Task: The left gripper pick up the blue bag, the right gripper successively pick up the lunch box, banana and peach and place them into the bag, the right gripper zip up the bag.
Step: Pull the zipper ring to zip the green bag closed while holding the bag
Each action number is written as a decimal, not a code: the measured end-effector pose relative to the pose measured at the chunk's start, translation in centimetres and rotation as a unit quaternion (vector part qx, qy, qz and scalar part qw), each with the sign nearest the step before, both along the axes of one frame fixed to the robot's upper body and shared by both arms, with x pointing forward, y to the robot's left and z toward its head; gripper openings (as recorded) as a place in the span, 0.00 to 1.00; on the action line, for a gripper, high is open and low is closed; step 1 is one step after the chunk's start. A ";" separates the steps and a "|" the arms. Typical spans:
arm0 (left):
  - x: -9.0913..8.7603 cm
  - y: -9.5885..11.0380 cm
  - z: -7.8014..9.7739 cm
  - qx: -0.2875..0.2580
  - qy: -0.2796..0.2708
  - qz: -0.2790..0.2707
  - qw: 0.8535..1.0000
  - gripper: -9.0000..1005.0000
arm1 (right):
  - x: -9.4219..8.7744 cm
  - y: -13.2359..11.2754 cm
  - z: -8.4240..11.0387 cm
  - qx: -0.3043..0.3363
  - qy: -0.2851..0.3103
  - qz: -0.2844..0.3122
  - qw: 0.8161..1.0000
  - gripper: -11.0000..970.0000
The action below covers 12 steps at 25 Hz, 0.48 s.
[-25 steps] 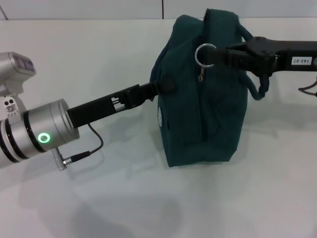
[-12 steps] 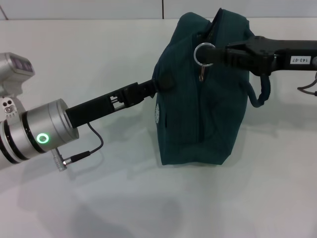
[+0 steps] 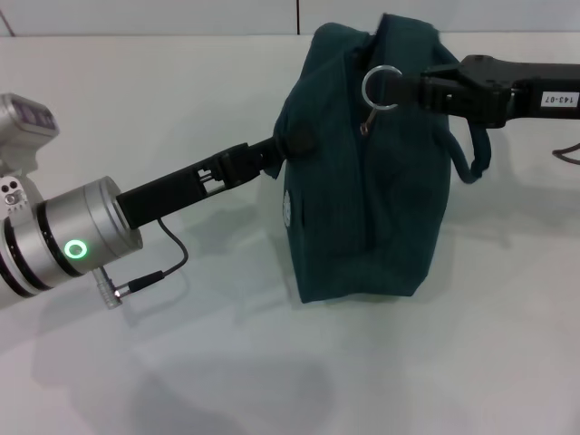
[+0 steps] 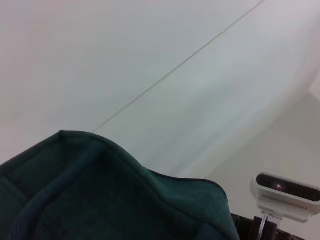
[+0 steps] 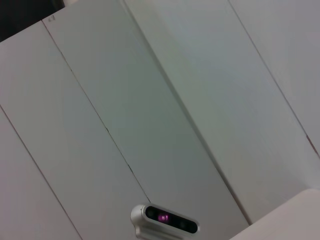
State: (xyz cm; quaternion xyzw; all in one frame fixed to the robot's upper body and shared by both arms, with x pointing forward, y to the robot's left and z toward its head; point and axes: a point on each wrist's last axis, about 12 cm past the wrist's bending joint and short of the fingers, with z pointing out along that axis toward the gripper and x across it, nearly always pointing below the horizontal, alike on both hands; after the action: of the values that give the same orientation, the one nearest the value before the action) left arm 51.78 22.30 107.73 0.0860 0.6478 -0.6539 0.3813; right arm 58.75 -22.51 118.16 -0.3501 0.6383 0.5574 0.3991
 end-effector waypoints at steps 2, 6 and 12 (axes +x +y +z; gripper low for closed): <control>0.0 0.0 0.0 -0.001 0.000 0.001 1.000 0.06 | 0.0 0.0 0.0 0.001 0.000 -0.002 1.000 0.02; 0.0 -0.1 0.0 0.000 -0.001 -0.001 1.000 0.06 | 0.1 -0.4 0.2 0.007 -0.003 -0.010 1.000 0.02; -0.2 -0.2 0.2 0.000 -0.015 -0.011 1.000 0.06 | 0.3 -1.1 0.3 0.015 -0.004 -0.025 1.000 0.02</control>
State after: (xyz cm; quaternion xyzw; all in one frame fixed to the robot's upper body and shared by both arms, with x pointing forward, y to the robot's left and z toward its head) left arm 51.63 22.06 107.90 0.1026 0.6410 -0.6569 0.3835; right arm 59.00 -23.58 118.49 -0.3301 0.6368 0.5559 0.4202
